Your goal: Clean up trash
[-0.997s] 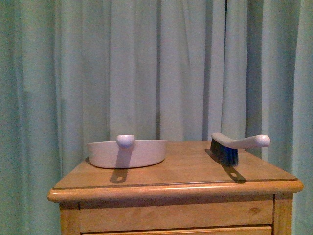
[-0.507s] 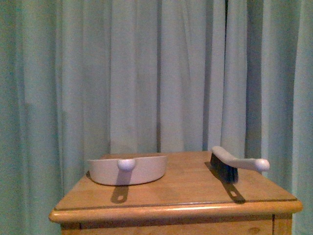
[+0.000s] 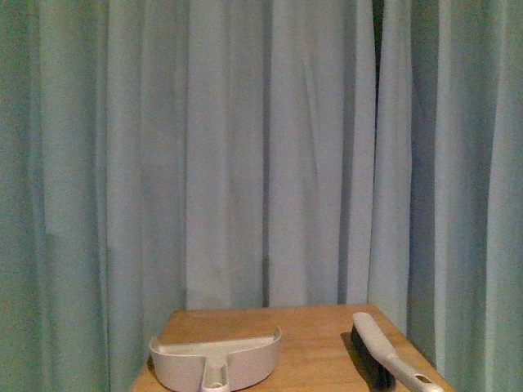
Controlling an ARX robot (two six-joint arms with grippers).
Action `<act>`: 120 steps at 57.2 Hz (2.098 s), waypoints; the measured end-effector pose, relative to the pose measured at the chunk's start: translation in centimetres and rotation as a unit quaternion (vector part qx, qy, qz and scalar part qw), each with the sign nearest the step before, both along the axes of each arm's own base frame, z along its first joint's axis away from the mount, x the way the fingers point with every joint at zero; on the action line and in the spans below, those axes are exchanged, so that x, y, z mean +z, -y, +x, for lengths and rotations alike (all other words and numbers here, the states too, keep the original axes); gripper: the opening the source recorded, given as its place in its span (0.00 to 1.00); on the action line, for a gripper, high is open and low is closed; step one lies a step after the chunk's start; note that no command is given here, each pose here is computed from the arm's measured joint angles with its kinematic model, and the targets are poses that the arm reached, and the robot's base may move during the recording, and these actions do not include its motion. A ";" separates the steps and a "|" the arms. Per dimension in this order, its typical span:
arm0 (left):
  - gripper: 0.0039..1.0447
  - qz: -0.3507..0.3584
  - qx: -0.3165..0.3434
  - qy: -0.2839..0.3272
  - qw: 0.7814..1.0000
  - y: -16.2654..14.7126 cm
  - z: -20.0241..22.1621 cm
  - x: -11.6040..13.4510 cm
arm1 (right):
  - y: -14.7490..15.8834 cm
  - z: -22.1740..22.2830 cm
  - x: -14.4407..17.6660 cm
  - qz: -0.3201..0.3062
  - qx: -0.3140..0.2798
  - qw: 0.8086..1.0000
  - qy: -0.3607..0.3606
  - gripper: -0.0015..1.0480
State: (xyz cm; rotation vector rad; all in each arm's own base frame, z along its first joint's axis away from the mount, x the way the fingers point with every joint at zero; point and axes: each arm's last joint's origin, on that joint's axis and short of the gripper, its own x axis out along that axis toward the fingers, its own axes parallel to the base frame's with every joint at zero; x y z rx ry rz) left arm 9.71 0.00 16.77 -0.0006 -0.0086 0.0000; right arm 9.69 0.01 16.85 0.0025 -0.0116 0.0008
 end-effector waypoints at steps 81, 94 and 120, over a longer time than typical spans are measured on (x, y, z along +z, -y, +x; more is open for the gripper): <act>0.93 0.073 -0.336 -0.148 0.927 10.8 16.8 6.5 | 0.0 0.0 0.0 0.000 0.001 1.000 0.000 0.93; 0.93 0.136 -0.280 -0.177 0.934 13.4 22.1 6.8 | 0.0 0.0 0.0 0.000 0.001 1.000 0.000 0.93; 0.93 0.247 -0.244 -0.268 0.899 18.1 26.6 6.4 | 0.0 0.0 0.0 0.000 0.000 1.000 0.000 0.93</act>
